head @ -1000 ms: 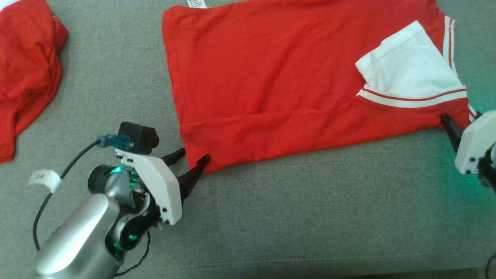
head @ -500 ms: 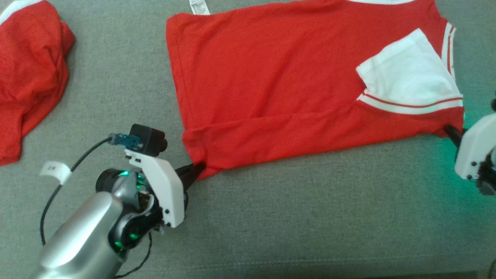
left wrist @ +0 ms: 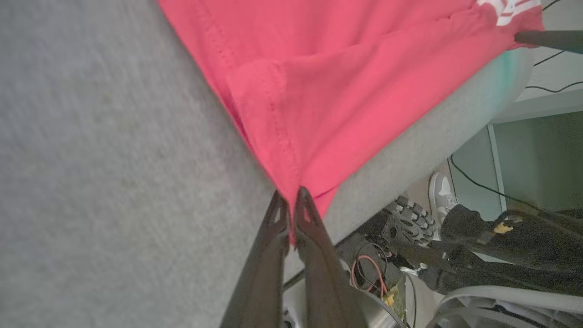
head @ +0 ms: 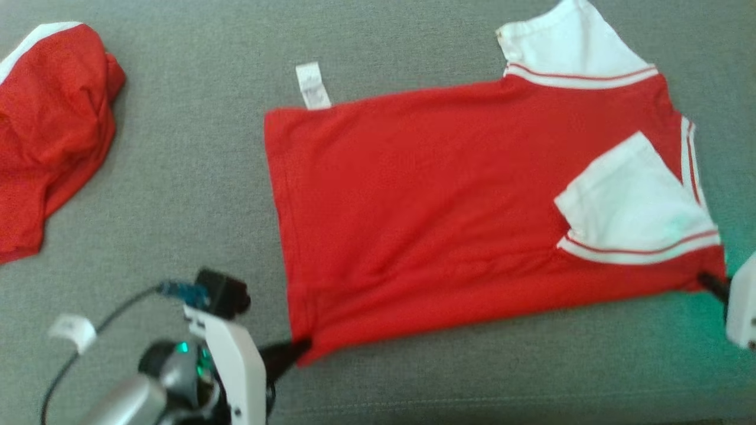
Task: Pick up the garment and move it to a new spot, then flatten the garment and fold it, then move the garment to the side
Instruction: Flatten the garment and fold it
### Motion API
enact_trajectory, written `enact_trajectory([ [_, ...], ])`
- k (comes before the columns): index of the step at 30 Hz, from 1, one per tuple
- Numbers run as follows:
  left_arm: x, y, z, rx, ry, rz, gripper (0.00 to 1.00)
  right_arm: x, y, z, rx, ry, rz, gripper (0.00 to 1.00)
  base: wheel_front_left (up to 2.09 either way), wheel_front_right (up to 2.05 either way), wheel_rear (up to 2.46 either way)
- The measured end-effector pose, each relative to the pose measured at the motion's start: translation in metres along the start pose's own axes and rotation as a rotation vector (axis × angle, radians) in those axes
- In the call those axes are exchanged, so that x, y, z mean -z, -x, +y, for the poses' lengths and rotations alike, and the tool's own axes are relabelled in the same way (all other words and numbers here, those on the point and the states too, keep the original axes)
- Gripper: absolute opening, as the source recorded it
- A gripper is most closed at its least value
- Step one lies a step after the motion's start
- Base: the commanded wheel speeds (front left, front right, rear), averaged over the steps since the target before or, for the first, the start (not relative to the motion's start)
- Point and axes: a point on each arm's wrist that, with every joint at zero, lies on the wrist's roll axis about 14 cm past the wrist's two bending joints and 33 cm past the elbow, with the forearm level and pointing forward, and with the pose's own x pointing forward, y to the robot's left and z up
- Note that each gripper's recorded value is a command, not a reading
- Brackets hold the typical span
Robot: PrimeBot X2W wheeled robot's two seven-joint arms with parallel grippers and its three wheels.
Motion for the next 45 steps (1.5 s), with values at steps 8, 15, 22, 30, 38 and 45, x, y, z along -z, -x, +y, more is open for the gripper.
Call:
enact_trajectory([
  [8,0.008,-0.004,0.003,-0.052,0.02,-0.019,1.0,0.009,-0.003,0.005,0.003,0.025,-0.012,1.0,0.0,0.0,0.0],
  [15,-0.033,0.0,0.024,-0.111,-0.062,-0.082,1.0,-0.045,0.012,-0.002,0.018,0.06,-0.146,1.0,0.0,0.0,0.0],
  [22,-0.153,-0.012,0.065,-0.243,-0.222,-0.244,1.0,-0.195,0.029,0.006,0.053,0.152,-0.425,1.0,0.0,0.0,0.0],
  [30,-0.163,-0.066,0.089,-0.255,-0.228,-0.14,1.0,-0.264,-0.062,0.028,0.076,0.141,-0.404,1.0,0.0,0.0,0.0],
  [38,-0.163,-0.065,0.093,-0.255,-0.233,-0.13,1.0,-0.252,-0.125,0.073,-0.014,0.153,-0.316,1.0,0.0,0.0,0.0],
  [45,-0.163,-0.067,0.091,-0.232,-0.217,-0.12,1.0,-0.263,-0.132,0.079,-0.019,0.166,-0.331,1.0,0.0,0.0,0.0],
])
